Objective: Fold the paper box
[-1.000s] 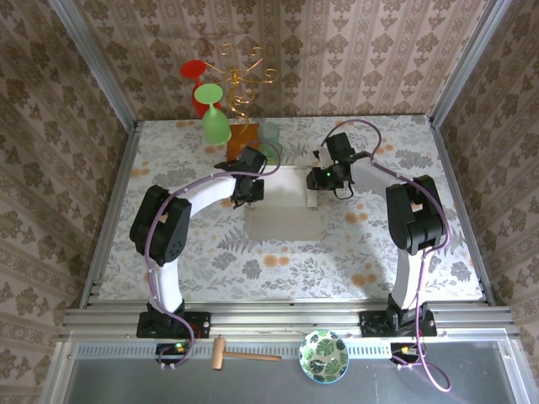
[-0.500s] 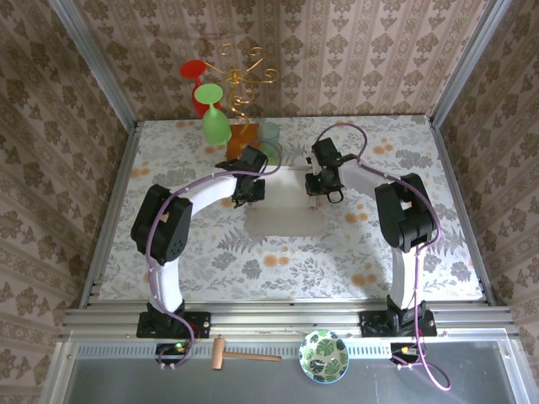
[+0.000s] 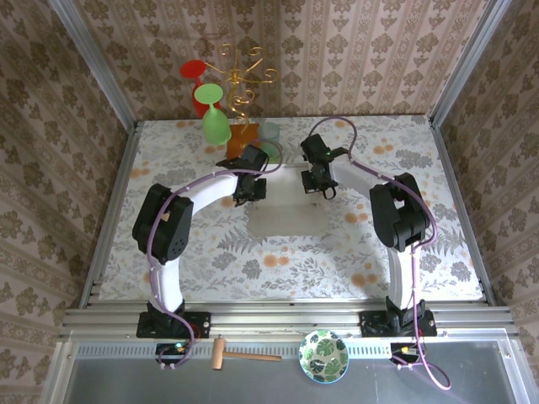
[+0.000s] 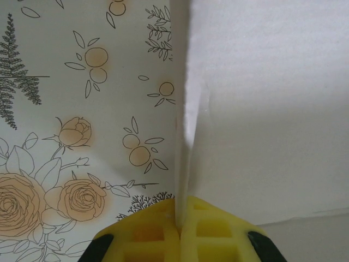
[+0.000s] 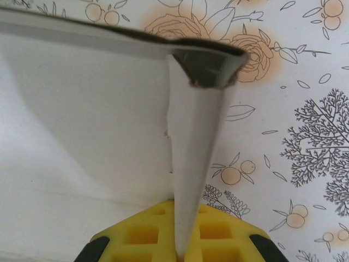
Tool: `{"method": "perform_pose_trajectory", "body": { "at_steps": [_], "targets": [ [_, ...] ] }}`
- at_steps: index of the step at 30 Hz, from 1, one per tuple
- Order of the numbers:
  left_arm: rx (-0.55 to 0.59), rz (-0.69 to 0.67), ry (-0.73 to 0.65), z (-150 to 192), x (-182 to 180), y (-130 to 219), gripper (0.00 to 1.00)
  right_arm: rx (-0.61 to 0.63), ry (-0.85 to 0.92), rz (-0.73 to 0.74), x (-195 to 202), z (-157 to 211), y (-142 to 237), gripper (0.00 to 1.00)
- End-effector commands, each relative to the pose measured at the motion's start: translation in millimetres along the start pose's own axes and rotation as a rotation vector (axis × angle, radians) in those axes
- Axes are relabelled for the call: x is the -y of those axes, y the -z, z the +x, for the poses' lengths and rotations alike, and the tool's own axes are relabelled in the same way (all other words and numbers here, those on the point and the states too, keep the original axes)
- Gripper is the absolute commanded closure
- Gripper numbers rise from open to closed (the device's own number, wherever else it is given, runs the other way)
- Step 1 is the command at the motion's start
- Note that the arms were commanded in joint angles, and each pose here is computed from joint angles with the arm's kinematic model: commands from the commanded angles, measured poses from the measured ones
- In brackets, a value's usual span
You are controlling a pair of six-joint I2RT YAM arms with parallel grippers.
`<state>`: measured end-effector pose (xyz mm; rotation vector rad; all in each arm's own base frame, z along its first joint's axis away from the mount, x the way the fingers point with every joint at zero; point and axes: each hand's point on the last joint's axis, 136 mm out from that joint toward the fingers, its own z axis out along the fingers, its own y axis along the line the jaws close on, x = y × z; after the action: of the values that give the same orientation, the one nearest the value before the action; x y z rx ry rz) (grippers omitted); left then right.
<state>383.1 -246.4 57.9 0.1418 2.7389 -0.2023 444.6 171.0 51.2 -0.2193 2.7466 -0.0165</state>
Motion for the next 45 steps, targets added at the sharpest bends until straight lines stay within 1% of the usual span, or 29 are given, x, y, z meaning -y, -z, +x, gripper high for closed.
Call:
{"method": "perform_pose_trajectory", "body": {
  "at_steps": [1,11,16,20,24,29,32,38,45],
  "targets": [
    [-0.013,-0.058,-0.010,-2,-8,-1,1.00,-0.088,0.026,0.174,19,21,-1,0.95],
    [-0.013,-0.105,-0.006,3,-13,2,1.00,-0.102,0.034,0.332,26,26,9,0.91],
    [-0.008,-0.103,0.000,4,-12,2,1.00,-0.092,0.039,0.370,23,27,12,0.88],
    [-0.004,-0.098,0.000,3,-10,3,1.00,-0.093,0.055,0.393,22,28,12,0.84],
    [-0.006,-0.097,-0.001,4,-9,3,1.00,-0.084,0.051,0.414,25,26,14,0.88],
    [-0.014,-0.102,0.000,6,-9,2,1.00,-0.083,0.049,0.429,26,24,14,0.90],
    [-0.013,-0.104,0.001,6,-10,3,1.00,-0.082,0.052,0.435,26,23,14,0.94],
    [-0.010,-0.103,0.008,5,-10,4,1.00,-0.102,0.058,0.449,25,27,11,1.00],
    [-0.012,-0.106,0.017,5,-10,5,1.00,-0.084,0.084,0.512,27,26,16,1.00]
  ]
}}
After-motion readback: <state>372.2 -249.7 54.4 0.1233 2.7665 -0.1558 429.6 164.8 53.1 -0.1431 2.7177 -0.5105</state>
